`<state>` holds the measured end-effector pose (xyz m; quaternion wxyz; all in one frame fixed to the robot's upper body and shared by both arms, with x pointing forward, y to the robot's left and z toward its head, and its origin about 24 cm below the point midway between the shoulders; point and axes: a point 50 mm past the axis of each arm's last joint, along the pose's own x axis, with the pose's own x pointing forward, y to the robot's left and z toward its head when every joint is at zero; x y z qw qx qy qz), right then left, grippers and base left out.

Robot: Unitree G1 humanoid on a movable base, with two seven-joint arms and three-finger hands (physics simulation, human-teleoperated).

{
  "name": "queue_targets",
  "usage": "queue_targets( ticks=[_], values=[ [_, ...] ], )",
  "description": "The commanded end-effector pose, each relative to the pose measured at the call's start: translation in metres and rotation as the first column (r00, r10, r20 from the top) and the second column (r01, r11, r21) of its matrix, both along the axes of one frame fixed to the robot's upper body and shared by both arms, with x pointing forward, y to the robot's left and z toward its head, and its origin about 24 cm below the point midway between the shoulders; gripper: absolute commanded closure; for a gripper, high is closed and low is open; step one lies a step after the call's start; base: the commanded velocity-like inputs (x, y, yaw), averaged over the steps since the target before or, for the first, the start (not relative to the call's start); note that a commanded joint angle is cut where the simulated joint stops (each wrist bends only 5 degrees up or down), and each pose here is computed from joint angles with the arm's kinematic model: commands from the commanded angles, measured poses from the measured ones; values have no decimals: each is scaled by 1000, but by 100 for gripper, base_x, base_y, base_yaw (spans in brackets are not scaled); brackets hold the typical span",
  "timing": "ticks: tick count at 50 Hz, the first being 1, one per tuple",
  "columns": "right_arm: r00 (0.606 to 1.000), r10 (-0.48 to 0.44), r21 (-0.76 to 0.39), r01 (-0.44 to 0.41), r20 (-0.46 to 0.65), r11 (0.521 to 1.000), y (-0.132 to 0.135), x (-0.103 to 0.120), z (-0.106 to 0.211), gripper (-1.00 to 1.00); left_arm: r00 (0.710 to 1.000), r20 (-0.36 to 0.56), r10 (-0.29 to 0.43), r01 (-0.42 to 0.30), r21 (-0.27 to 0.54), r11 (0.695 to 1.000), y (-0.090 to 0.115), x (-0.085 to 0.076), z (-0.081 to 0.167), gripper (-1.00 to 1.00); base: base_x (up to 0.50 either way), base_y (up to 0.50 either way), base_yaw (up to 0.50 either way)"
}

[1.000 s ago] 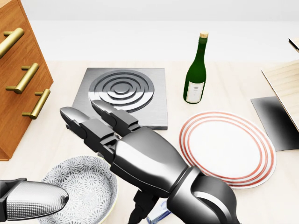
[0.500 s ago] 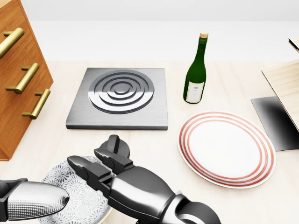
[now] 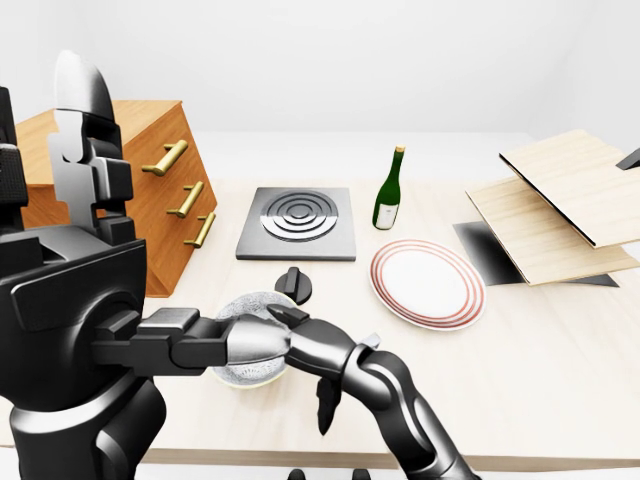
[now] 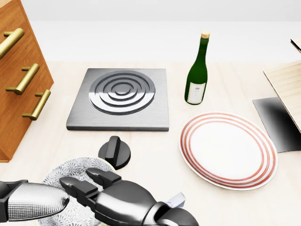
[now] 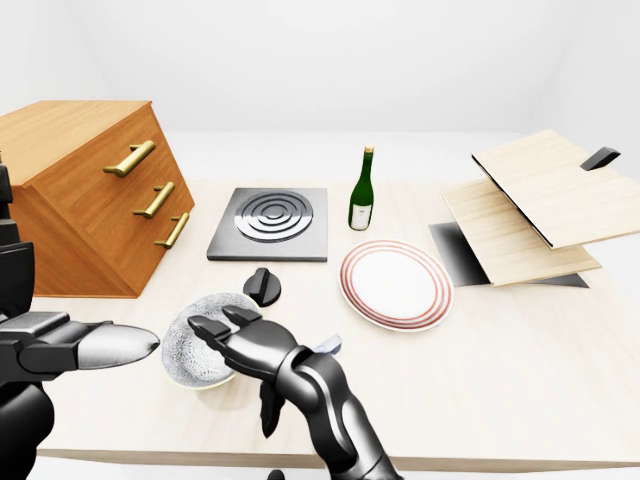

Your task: Pick up the akita bowl and put it on the plate.

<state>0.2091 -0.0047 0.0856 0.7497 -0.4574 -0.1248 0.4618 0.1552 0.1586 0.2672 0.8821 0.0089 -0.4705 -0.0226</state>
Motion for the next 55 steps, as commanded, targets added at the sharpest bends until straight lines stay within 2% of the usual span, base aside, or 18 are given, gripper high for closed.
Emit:
queue_targets(
  ticks=[1,10,16,26,33,35,44,55],
  values=[
    [997,-54,-100,48,-50,994,-2,21,-20,-100,1000,-12,-2,2,0,1000,0,0,0,-97,0,0,0],
    [992,-122,-125,118,-25,985,-3,36,-28,-100,1000,-14,-4,4,-1,1000,0,0,0,-98,0,0,0],
    [991,-131,-116,128,-14,985,2,38,-28,-100,1000,-9,-7,7,0,1000,0,0,0,-98,0,0,0],
    [996,-89,-124,86,-15,988,10,14,-36,-100,1000,-9,-5,5,-2,1000,1,0,1,-97,0,0,0],
    [996,-81,-137,84,27,987,16,11,-37,-100,1000,-14,-5,5,-2,1000,1,0,0,-97,0,0,0],
    [999,-52,-112,53,7,992,23,6,-32,-100,1000,-11,-6,6,-1,1000,0,0,0,-97,0,0,0],
    [999,-31,-120,36,45,992,33,1,-32,-100,1000,-25,-3,3,0,1000,2,1,0,-98,0,0,0],
    [990,-107,-146,121,97,982,40,21,-51,-100,999,-48,-5,6,19,1000,2,1,0,-97,0,0,0]
  ],
)
